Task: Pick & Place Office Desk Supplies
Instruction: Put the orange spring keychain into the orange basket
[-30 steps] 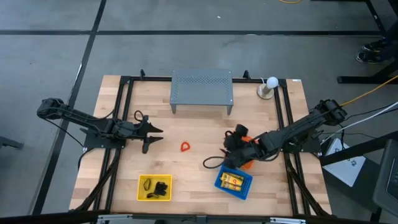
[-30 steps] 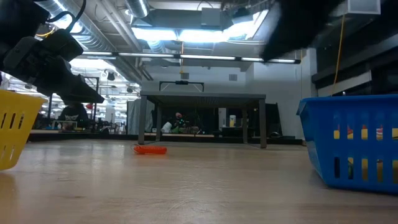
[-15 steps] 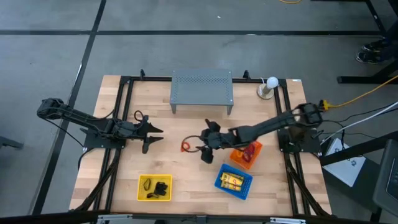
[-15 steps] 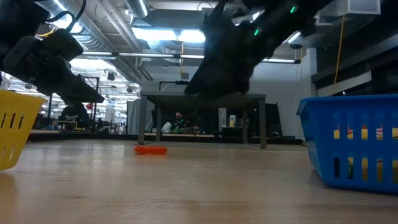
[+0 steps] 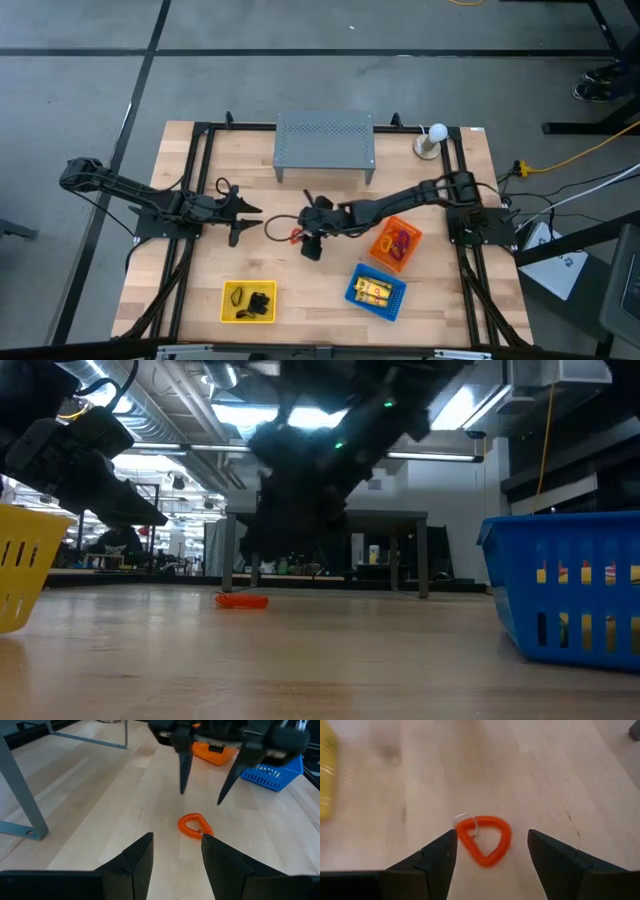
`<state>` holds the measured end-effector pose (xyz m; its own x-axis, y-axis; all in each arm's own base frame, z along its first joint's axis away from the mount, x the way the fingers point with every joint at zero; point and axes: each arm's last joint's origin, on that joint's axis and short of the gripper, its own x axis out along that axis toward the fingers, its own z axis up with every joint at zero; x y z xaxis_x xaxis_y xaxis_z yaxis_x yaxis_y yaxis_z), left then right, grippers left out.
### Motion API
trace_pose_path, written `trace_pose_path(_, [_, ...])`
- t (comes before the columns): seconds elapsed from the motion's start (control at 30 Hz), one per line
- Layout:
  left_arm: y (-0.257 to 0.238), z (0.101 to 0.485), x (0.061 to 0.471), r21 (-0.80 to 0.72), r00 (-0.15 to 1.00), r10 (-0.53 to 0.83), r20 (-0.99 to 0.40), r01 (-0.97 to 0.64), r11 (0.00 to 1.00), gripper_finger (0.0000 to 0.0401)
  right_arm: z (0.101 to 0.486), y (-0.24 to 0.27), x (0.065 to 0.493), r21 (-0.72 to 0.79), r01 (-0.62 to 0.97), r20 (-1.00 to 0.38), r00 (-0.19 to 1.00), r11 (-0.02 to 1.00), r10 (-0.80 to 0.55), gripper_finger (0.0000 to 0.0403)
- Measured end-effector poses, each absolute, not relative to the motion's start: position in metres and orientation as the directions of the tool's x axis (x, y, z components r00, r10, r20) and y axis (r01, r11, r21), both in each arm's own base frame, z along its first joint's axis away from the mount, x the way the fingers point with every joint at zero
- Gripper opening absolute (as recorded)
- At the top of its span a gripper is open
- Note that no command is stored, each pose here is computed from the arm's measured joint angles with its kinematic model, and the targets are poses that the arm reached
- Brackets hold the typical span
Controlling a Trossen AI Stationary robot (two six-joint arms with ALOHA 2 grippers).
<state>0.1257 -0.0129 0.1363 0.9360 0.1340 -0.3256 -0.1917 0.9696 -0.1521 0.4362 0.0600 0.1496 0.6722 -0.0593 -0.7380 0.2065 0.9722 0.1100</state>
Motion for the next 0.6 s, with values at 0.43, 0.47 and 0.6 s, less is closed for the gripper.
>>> trace_pose_path(0.43, [-0.013,0.136,0.126,-0.147,0.936,0.135,-0.326,-0.191,0.971,0.0161,0.116,0.054,0.46,0.055,0.248,-0.831,0.548,0.967,-0.093,0.0194])
trace_pose_path(0.47, [-0.013,0.136,0.126,-0.147,0.936,0.135,-0.326,-0.191,0.971,0.0161,0.116,0.053,0.46,0.051,0.256,-0.833,0.544,0.965,-0.101,0.0188])
trace_pose_path(0.6, [-0.013,0.136,0.126,-0.147,0.936,0.135,-0.326,-0.191,0.97,0.0161,0.116,0.049,0.459,0.044,0.266,-0.84,0.531,0.963,-0.109,0.0136])
